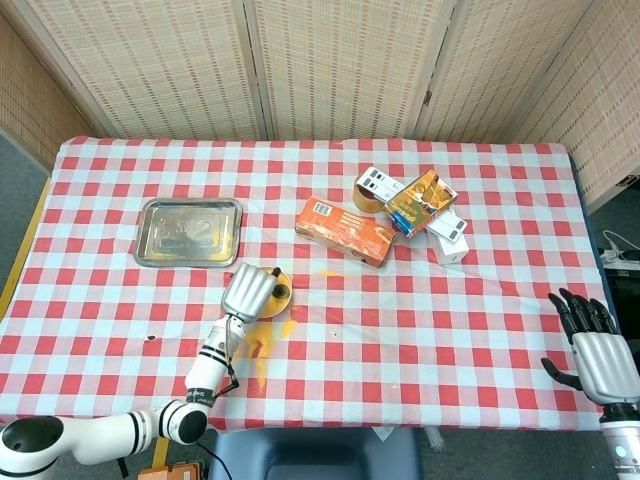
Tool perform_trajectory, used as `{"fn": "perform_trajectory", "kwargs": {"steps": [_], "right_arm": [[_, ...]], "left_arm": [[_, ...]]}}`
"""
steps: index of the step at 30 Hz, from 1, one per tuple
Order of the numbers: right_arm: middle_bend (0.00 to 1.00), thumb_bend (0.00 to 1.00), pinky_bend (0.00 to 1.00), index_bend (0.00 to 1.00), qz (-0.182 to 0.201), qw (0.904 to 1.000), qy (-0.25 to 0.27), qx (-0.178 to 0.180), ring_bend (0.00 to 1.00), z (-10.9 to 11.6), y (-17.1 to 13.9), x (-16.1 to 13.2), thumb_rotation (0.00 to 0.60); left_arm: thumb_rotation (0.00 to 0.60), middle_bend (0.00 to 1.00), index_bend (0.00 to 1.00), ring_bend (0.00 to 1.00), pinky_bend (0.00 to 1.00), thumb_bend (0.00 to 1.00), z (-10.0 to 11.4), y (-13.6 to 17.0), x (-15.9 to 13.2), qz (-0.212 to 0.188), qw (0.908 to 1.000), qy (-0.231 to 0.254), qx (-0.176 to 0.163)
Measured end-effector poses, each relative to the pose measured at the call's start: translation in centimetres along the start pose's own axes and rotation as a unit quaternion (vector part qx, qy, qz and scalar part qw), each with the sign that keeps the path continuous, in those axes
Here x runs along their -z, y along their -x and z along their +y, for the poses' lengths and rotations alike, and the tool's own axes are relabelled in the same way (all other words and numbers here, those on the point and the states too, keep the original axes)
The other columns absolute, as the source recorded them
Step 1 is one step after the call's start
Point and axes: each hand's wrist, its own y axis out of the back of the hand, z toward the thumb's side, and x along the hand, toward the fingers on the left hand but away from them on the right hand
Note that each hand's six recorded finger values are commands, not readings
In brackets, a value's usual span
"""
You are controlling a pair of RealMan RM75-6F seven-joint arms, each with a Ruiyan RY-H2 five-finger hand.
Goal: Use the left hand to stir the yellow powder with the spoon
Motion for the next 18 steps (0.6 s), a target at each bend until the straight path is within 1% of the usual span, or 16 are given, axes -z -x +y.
{"fn": "perform_trajectory", "kwargs": {"steps": [5,8,13,16,18], "right_arm": [[0.0,0.15,0.0,0.0,0.002,1.0,-0.001,0.003,0.0,0.1,-0.1,-0.1,0.6],[0.0,0.15,0.0,0.0,0.003,1.0,-0.002,0.0,0.0,-0.1,-0.1,-0.2,0.6],[0.0,0.15,0.0,0.0,0.006,1.0,-0.001,-0.001,0.0,-0.1,-0.1,-0.4,0.6],[0.0,0.15,0.0,0.0,0.005,1.0,-0.001,0.004,0.0,0.1,-0.2,-0.3,0.6],[0.0,0.15,0.0,0.0,0.004,1.0,-0.001,0.005,0.0,0.1,-0.2,-0.3,0.6]], "left_arm": [[0.6,1.0,0.38,1.0,1.0,0.45,-0.1,0.1,0.6,0.005,1.0,0.003,0.0],[0.6,1.0,0.41,1.0,1.0,0.45,0.3,0.3,1.3,0.01,0.9999,0.005,-0.008],[0.6,1.0,0.44,1.0,1.0,0.45,1.0,0.5,3.6,0.022,0.9995,0.001,-0.021],[0.6,1.0,0.44,1.0,1.0,0.45,0.9,0.5,5.3,0.033,0.9993,-0.002,-0.015],[0.6,1.0,0.44,1.0,1.0,0.45,0.5,0.6,6.2,0.037,0.9993,0.003,-0.003]]}}
